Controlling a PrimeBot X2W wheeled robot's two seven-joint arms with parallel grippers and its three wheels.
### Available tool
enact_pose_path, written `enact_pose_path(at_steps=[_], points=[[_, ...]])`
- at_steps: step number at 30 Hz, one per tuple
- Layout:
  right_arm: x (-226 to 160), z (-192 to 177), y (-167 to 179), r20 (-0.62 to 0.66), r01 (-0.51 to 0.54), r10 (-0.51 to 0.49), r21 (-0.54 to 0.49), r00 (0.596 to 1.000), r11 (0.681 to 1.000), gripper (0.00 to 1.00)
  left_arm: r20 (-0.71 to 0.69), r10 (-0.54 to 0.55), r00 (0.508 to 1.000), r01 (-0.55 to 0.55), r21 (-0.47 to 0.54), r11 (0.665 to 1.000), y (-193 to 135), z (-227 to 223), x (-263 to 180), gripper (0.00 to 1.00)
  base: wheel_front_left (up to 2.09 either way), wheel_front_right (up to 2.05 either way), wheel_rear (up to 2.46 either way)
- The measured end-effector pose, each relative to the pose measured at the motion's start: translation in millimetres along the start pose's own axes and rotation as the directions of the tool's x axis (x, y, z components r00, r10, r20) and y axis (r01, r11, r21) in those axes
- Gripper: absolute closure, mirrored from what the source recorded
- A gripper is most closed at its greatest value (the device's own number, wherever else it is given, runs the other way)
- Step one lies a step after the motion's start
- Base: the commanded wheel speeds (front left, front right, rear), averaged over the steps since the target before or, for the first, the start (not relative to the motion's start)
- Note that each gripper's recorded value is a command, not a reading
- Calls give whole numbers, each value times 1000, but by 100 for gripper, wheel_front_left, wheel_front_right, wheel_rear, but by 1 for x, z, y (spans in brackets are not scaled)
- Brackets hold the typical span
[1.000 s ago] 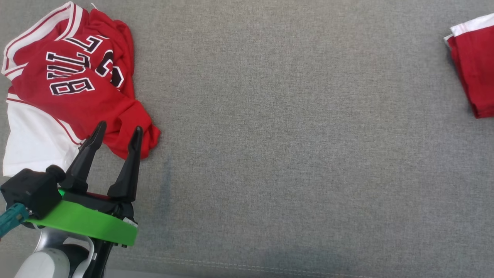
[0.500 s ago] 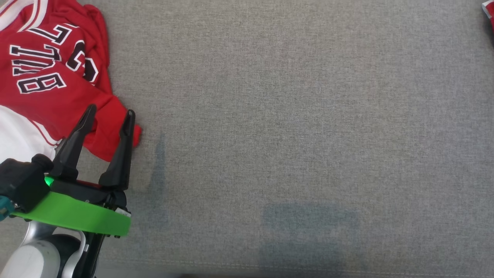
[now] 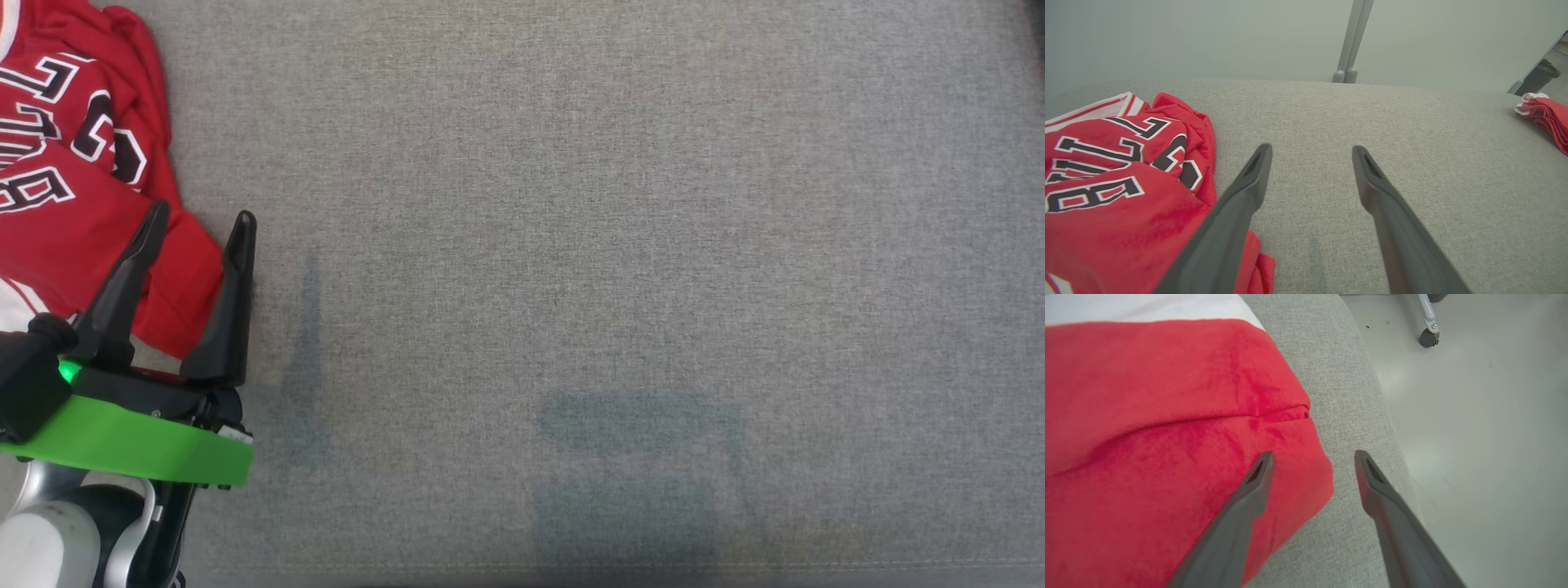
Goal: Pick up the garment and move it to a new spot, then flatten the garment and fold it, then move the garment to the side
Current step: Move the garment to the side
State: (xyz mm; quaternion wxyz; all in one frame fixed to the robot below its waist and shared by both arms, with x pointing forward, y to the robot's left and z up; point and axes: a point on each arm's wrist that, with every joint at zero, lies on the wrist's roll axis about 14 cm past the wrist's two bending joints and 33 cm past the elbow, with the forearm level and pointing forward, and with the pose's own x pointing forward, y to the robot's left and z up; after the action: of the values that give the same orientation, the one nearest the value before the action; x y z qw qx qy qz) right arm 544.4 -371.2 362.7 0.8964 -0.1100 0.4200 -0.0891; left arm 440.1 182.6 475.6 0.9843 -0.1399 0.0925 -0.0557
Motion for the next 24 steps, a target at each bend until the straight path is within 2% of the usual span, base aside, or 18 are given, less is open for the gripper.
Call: enact_pose_path(at_steps=[8, 12, 15, 19, 24], points=[[-1, -33, 0, -10, 22, -22, 70, 1000, 997, 0, 3, -25, 1000, 25, 8, 1000, -6, 2, 5, 0, 0, 0, 0], [-9, -24, 0, 57, 23, -27, 65, 998, 998, 0, 28, -35, 999, 35, 14, 999, -9, 9, 7, 0, 0, 0, 0], [-20, -3, 2, 168, 9, -19, 62, 986, 998, 0, 58, -36, 998, 35, 12, 999, -11, 17, 7, 0, 0, 0, 0], [-44, 39, 9, 368, -39, 4, 88, 930, 995, 0, 89, -28, 996, 27, 6, 1000, -12, 22, 3, 0, 0, 0, 0], [-86, 76, 23, 577, -102, 41, 74, 815, 992, 0, 131, -16, 991, 15, 10, 1000, -12, 32, -4, 0, 0, 0, 0]])
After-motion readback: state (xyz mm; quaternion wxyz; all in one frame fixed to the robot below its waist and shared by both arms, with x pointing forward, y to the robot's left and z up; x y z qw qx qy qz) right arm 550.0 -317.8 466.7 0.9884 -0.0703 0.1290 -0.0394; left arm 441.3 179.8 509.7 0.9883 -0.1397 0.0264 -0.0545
